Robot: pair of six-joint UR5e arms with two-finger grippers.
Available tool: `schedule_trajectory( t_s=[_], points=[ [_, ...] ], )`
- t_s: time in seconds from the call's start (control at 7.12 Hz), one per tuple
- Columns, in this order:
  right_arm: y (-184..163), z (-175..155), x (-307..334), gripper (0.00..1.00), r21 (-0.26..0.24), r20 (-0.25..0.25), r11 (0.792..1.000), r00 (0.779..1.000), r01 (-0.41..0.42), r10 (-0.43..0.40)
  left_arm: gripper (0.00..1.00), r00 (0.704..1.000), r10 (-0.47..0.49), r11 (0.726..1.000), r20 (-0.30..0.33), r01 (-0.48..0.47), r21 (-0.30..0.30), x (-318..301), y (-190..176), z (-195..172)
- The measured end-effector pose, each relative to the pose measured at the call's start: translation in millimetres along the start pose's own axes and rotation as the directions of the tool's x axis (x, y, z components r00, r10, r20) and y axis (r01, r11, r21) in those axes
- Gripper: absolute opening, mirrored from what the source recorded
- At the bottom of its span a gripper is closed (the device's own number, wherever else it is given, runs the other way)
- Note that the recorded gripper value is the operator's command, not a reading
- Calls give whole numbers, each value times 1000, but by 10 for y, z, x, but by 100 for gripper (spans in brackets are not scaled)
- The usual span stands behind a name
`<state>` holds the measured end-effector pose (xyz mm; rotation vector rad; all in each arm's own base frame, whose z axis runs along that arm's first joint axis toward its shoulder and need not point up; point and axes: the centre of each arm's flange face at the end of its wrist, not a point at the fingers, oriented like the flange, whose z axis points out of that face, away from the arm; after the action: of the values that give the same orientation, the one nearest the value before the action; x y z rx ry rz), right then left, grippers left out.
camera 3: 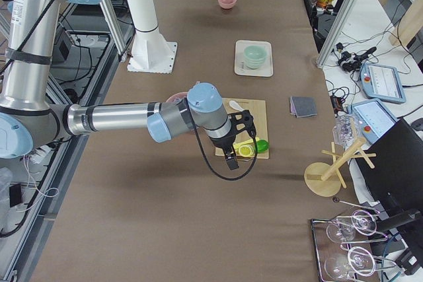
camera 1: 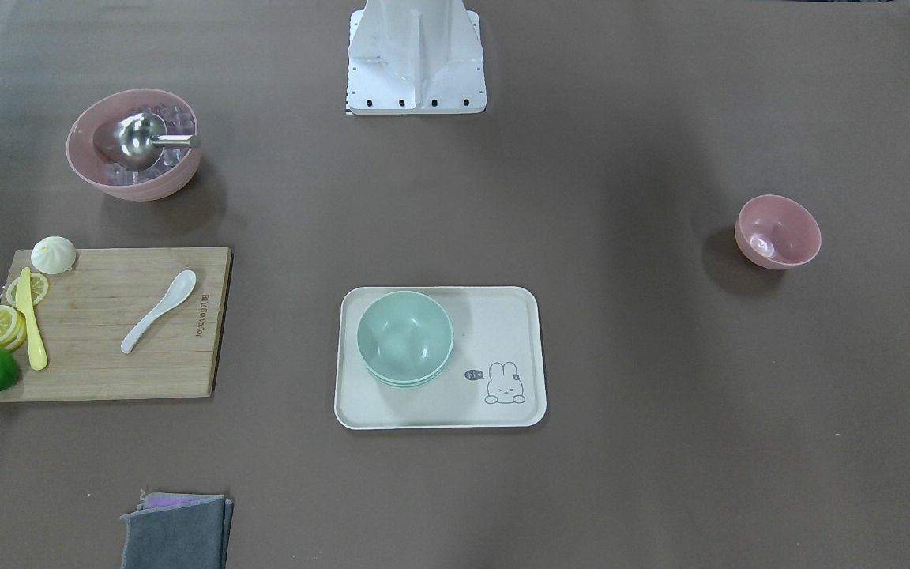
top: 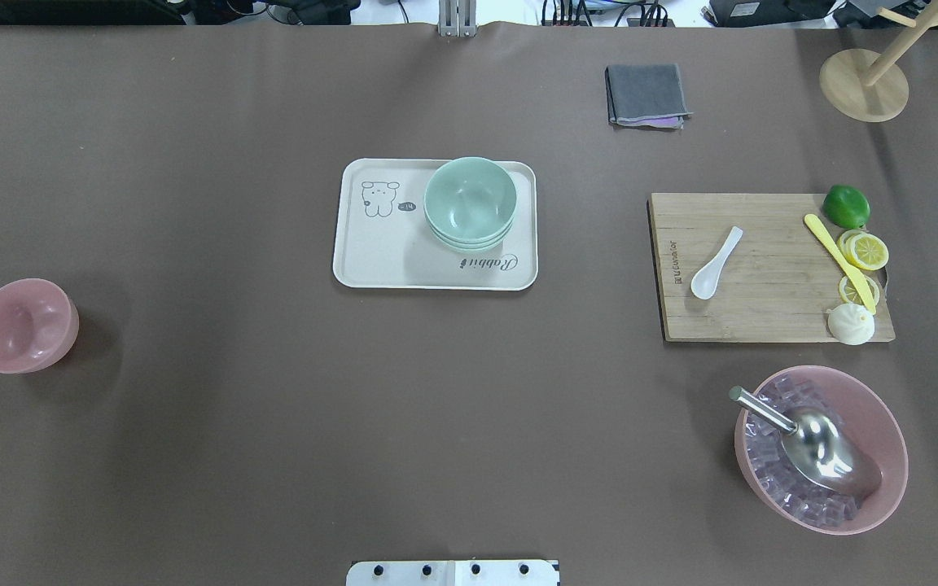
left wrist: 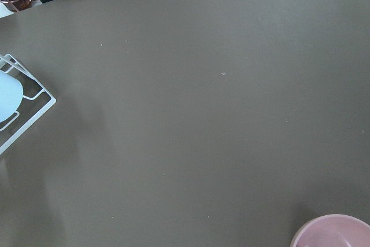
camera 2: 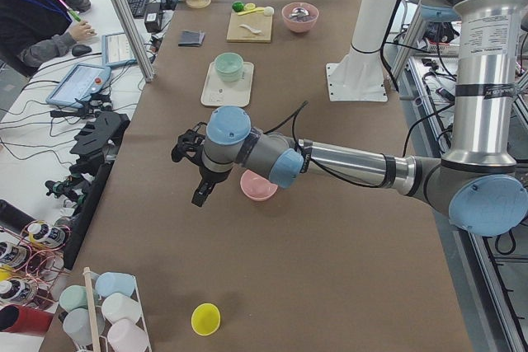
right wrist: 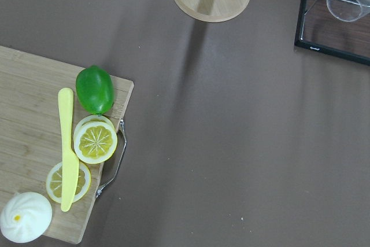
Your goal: Stack pink bowl on green and place spoon
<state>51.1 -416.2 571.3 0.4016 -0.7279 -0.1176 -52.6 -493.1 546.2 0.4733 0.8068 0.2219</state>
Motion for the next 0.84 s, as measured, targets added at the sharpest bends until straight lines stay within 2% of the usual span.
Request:
schedule_trajectory(
  t_s=[0.14,0.28,0.42,0.56,0.84],
  points=[
    [1,107,-53,100,-4,36,1000,999,-25,25,98,1000,19,1000,-18,-19,15,47,16,41],
    [-59,228,-204,100,-23,60,995,994,-94,95,98,999,31,1000,-41,-31,2,166,4,175],
    [-170,373,-431,100,-43,57,985,984,-164,167,98,998,16,999,-67,-18,-37,343,24,415],
    [-240,543,-678,100,-55,24,977,978,-207,209,98,996,-31,996,-82,24,-81,521,100,668],
    [-259,870,-1122,100,-59,-55,970,971,-235,232,98,994,-76,989,-84,64,-136,904,336,1117]
  ],
)
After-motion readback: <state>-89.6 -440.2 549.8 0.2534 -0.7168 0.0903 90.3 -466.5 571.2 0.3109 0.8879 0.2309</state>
